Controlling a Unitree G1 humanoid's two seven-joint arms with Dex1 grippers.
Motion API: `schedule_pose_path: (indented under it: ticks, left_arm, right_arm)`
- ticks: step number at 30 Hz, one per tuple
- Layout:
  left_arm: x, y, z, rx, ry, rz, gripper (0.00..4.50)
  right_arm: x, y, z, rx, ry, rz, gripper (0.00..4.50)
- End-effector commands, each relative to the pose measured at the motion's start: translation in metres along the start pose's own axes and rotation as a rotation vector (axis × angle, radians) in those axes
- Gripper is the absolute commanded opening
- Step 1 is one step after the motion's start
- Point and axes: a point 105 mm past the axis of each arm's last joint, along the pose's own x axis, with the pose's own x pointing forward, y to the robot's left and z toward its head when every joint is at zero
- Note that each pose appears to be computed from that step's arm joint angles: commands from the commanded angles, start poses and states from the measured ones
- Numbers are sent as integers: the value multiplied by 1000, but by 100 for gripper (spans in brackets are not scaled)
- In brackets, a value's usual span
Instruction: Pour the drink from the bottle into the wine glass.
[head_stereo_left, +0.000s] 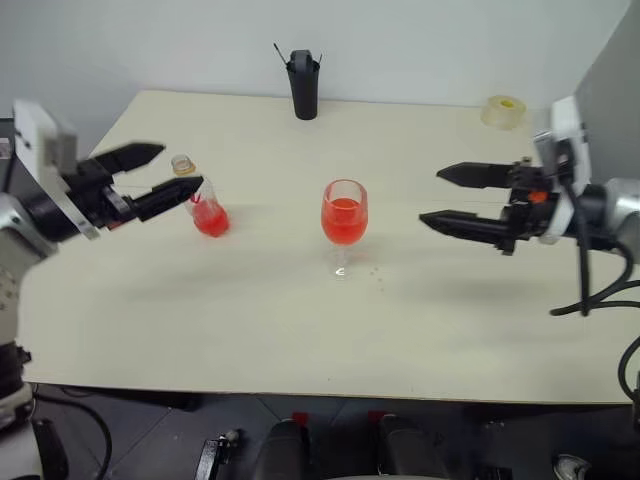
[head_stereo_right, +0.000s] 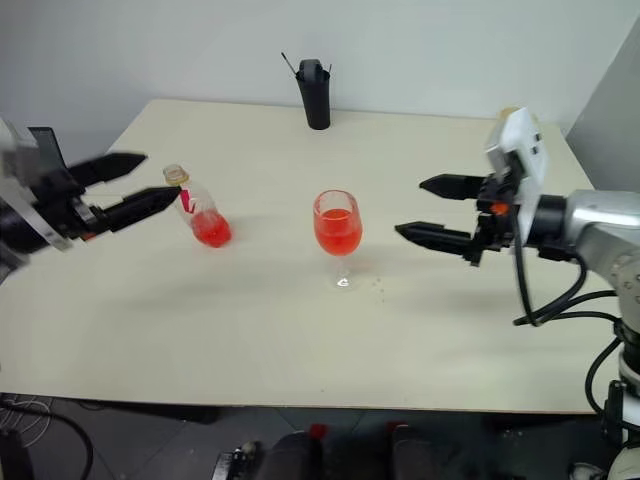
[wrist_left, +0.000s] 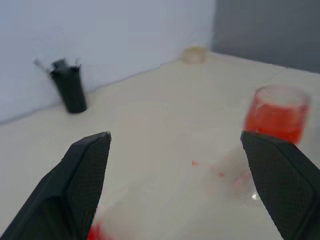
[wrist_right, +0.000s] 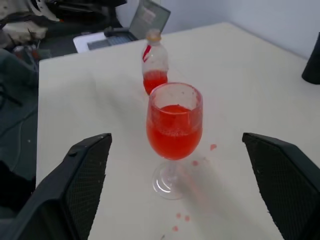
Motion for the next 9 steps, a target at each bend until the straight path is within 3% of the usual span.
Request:
schedule_pose_path:
  ticks: [1, 9]
  left_arm:
    - [-10, -5, 13, 3, 14, -94, 447]
    - [-10, -5, 14, -32, 25, -182, 447]
  right_arm:
    - [-21, 4, 17, -94, -56, 16, 450]
    - [-31, 6, 18, -134, -86, 25, 450]
